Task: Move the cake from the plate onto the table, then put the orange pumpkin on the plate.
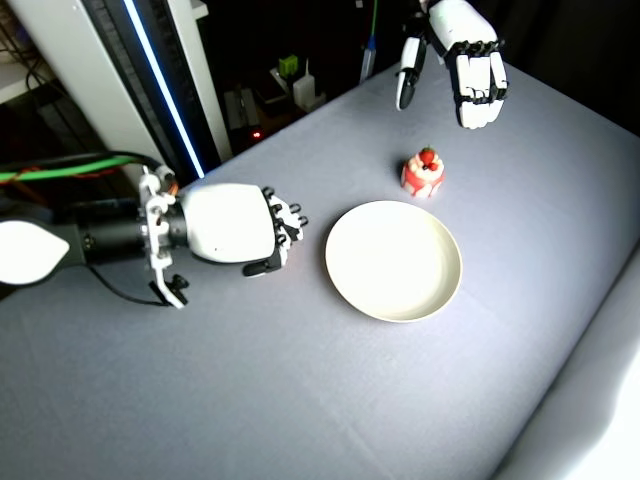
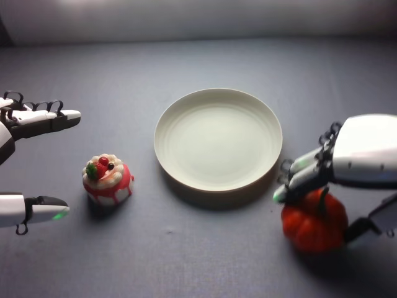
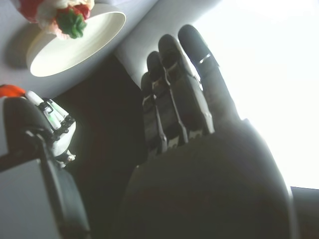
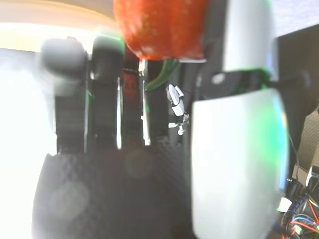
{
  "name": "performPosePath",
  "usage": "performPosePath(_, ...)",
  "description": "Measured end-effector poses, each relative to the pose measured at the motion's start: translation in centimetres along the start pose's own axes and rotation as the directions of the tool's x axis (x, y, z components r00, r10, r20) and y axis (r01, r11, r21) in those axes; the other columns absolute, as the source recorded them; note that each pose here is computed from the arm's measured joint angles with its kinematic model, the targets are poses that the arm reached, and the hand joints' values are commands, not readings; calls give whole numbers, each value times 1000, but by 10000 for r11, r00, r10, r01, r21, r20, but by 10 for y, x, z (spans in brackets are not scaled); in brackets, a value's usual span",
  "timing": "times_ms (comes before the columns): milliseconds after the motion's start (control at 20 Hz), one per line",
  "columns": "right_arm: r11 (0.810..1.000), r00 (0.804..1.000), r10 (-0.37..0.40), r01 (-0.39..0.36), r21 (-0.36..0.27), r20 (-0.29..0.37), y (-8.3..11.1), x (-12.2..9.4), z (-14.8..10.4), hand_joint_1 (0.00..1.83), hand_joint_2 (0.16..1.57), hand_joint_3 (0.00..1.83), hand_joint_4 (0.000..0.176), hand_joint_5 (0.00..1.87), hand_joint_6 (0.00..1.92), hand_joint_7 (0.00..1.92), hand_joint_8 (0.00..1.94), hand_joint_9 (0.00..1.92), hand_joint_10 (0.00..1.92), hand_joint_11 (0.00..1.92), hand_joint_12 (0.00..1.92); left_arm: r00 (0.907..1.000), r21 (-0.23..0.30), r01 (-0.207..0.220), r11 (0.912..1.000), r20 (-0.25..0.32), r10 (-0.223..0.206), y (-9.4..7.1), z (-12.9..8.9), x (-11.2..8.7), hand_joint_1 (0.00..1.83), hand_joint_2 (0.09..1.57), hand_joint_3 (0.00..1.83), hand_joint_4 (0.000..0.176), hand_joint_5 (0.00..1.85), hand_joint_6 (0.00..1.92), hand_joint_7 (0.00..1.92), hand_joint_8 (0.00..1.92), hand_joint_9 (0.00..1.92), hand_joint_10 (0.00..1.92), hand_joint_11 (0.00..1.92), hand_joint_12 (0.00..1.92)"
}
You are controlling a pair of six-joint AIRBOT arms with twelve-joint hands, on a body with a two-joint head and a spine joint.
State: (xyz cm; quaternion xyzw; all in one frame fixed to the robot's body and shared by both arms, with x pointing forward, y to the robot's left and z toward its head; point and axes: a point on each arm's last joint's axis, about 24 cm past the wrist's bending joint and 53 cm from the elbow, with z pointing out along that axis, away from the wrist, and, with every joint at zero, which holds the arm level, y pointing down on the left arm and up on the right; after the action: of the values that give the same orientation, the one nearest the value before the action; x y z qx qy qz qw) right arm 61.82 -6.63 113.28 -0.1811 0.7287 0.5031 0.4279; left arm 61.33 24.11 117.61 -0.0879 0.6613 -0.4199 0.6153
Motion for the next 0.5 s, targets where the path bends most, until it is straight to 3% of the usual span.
performPosePath(50,10000,9999,56,-56,14,161,-1,-6,0,1248,1174,0,0,860,975,884,1415,1094,1575,1221,1708,10000,-13,10,10000,13,-10,0,0,0,864,890,1,0,455,0,587,2,595,2,278,705)
performPosePath(150,9993,9936,257,-227,-287,1099,4,-42,1,1142,1174,6,0,841,1210,691,1731,973,1886,1139,1908,10000,-15,22,10000,12,-22,0,0,0,865,875,0,10,468,5,602,6,607,7,288,707)
performPosePath(200,9983,9869,352,-276,-504,1572,9,-60,4,1128,1180,4,0,836,1235,633,1842,810,1914,954,1918,10000,-25,21,10000,2,-21,1,0,0,873,873,0,5,467,4,594,3,605,5,289,707)
performPosePath(250,9970,9802,284,-137,-759,1961,16,-78,6,1212,1154,0,0,894,1030,880,1374,812,1588,770,1816,10000,-5,55,10000,9,-55,1,-1,1,866,871,0,0,477,7,601,5,608,5,284,703)
performPosePath(300,9948,9736,222,11,-1019,2271,21,-92,9,1216,1151,0,0,828,1184,985,1094,785,1262,611,1623,9999,-46,104,9999,90,-103,2,-2,0,844,863,0,12,476,5,602,4,604,3,273,700)
performPosePath(350,9936,9681,284,-1,-1129,2491,23,-101,13,1216,1151,0,0,828,1184,985,1094,785,1262,611,1623,9998,-120,126,9998,129,-124,4,-2,0,844,863,0,12,476,5,602,4,604,3,273,700)
performPosePath(400,9926,9631,293,34,-1210,2677,24,-109,21,1227,1134,0,0,842,1206,1042,951,817,1112,601,1527,9998,-132,133,9998,175,-131,5,-3,-1,850,857,0,25,459,3,594,1,587,2,218,770)
performPosePath(450,9924,9622,288,48,-1229,2708,24,-111,29,1232,1118,0,0,885,1158,1062,896,832,1042,590,1495,9997,-121,138,9998,202,-135,5,-3,-2,859,854,0,18,464,0,602,0,592,2,187,845)
performPosePath(500,9924,9634,194,139,-1219,2674,24,-111,42,1246,1087,0,0,968,989,1106,852,910,891,608,1392,9996,-67,138,9999,250,-136,3,-3,-3,835,864,5,15,462,1,611,3,619,11,221,880)
